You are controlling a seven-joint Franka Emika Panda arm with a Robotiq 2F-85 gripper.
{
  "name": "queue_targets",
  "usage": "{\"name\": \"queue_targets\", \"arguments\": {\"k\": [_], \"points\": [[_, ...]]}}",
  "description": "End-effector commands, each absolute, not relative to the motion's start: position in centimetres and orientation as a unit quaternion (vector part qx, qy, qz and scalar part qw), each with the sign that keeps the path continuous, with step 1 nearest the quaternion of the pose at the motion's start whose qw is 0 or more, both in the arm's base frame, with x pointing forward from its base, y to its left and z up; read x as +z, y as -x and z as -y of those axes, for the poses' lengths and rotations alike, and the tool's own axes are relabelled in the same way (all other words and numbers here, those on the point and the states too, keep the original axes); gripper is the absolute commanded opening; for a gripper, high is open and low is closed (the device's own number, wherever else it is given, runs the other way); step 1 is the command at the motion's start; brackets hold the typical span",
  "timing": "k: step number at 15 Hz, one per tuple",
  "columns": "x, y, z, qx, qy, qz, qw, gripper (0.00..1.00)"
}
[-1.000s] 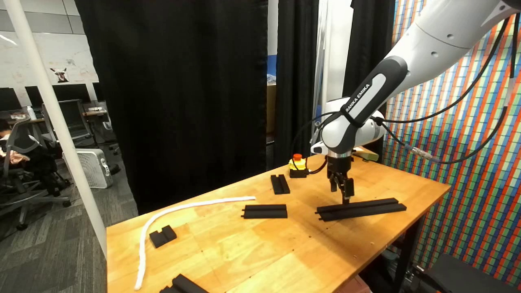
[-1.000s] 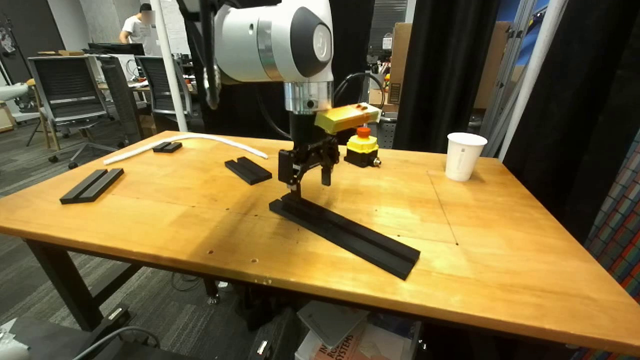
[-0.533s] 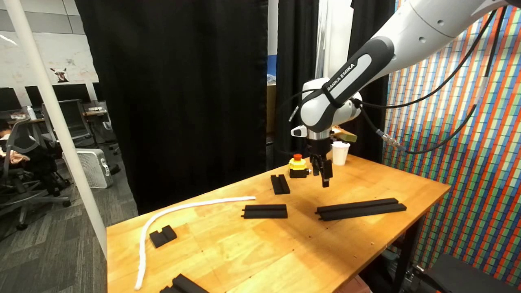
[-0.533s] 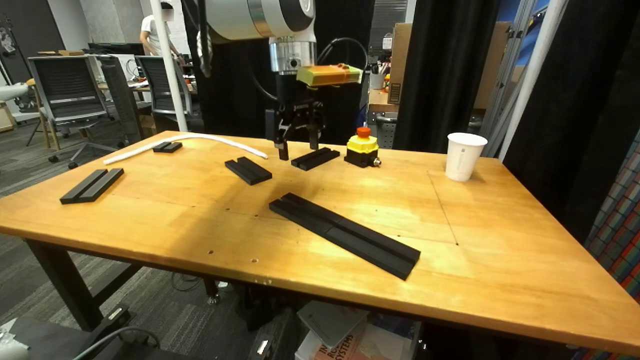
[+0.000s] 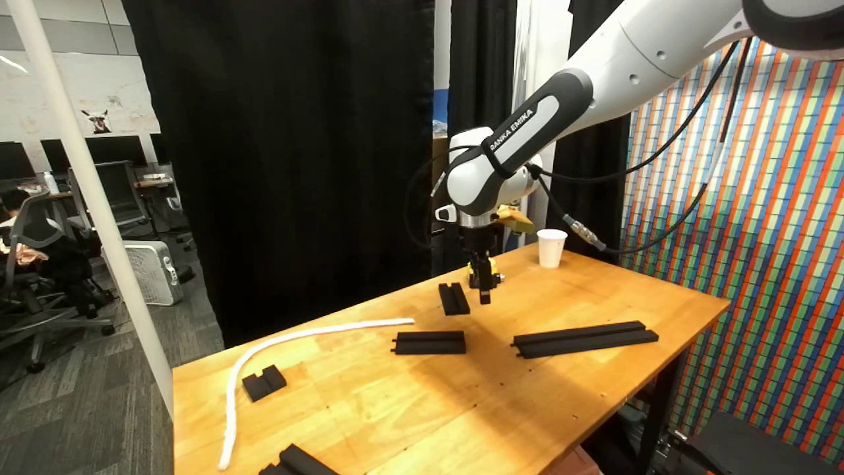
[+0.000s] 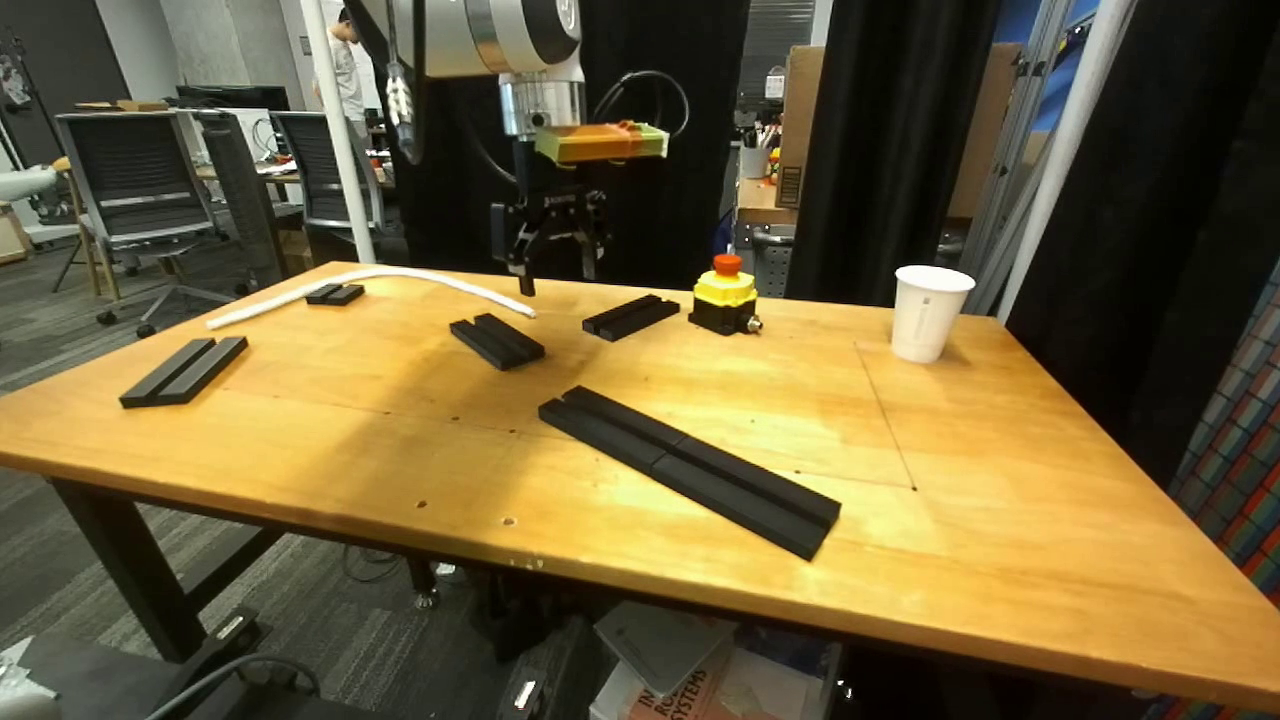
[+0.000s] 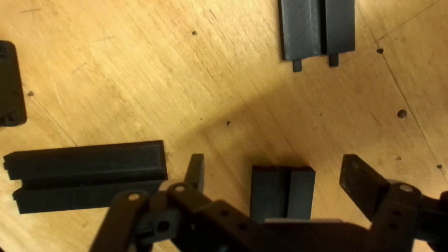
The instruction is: Pick up the black objects and put them in a straight line.
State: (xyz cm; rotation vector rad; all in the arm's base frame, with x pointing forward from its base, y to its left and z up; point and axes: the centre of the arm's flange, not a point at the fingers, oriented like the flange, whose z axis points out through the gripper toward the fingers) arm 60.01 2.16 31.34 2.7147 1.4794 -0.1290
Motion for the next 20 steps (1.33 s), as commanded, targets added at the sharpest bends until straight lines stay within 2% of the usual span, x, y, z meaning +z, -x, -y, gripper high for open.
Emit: {"name": "queue_targets", "arguments": {"k": [1,11,20], "points": [[30.2,-62.9,-4.0,-0.042,-0.89,-0.453,0.015,1.0],[26.0,-65.1,-8.1,-0.051,-0.914,-0.402,0.005,1.0],[24.7,-64.0,-12.0,-0.047,-0.92,-0.388,0.004,1.0]]}}
